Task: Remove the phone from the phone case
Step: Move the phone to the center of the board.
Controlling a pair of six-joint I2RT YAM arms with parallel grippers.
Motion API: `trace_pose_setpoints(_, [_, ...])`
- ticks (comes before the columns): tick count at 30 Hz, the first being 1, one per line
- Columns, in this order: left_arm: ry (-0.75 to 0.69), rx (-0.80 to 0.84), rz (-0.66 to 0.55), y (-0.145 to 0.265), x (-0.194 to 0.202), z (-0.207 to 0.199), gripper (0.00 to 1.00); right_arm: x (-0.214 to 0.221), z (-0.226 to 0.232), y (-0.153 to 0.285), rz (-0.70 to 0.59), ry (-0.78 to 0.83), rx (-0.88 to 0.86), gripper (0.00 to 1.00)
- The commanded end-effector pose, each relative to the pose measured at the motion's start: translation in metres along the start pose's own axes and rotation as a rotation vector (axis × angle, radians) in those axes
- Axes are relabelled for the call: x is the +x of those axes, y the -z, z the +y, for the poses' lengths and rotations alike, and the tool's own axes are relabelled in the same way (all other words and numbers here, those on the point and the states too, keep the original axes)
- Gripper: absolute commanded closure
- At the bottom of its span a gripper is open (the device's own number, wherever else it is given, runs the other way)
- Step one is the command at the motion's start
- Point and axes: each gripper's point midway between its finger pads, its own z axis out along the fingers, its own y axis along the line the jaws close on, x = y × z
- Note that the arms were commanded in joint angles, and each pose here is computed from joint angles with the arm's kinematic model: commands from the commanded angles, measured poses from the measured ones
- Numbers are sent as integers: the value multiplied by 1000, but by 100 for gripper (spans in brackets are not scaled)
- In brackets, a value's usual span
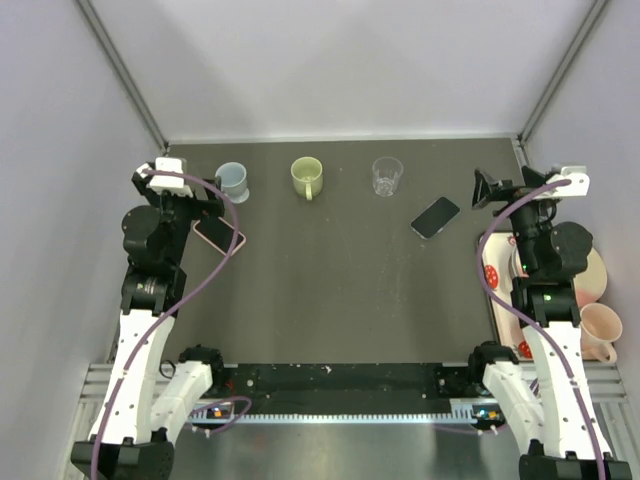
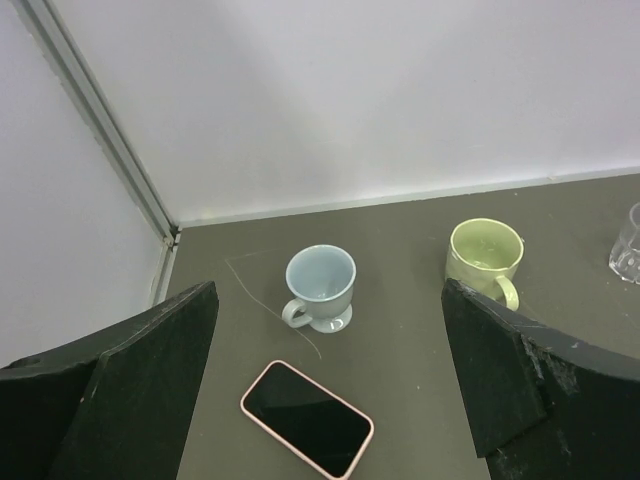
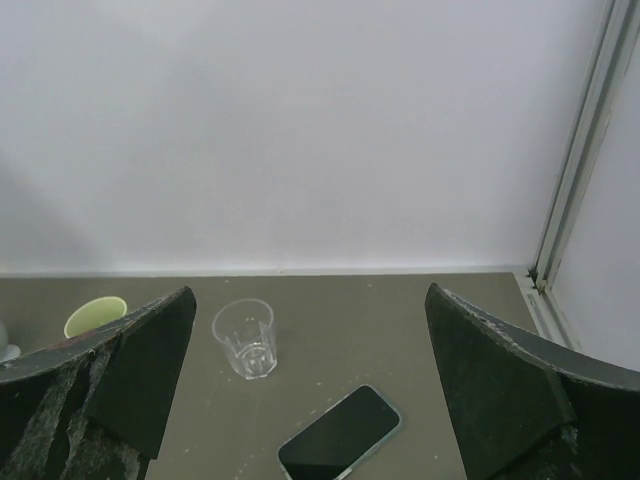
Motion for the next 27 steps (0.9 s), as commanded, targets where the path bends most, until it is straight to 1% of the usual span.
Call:
trace_pose_setpoints(1, [7,22,-65,-3,-20,-2,1,-36,3,-1,-94,-17,7,1])
trace_pose_setpoints(5, [9,33,-66,-3,-20,-4,1,-32,4,-2,-83,1,-6,1])
trace_pose_setpoints(9, [9,38,-63,-3,-19,-5,1,-21,14,-2,-60,90,-84,1])
trace_pose_setpoints(11, [8,40,-62,-4,-19,-5,1,-14,20,-1,-47,167,-139,1])
trace_pose_setpoints(17, [5,45,-53,-4,-14,-6,1,1,25,1,-11,251,-194,1])
trace_pose_setpoints(27, [-4,72,-36,-7,-6,-10,1,8,28,2,5,294,-233,1])
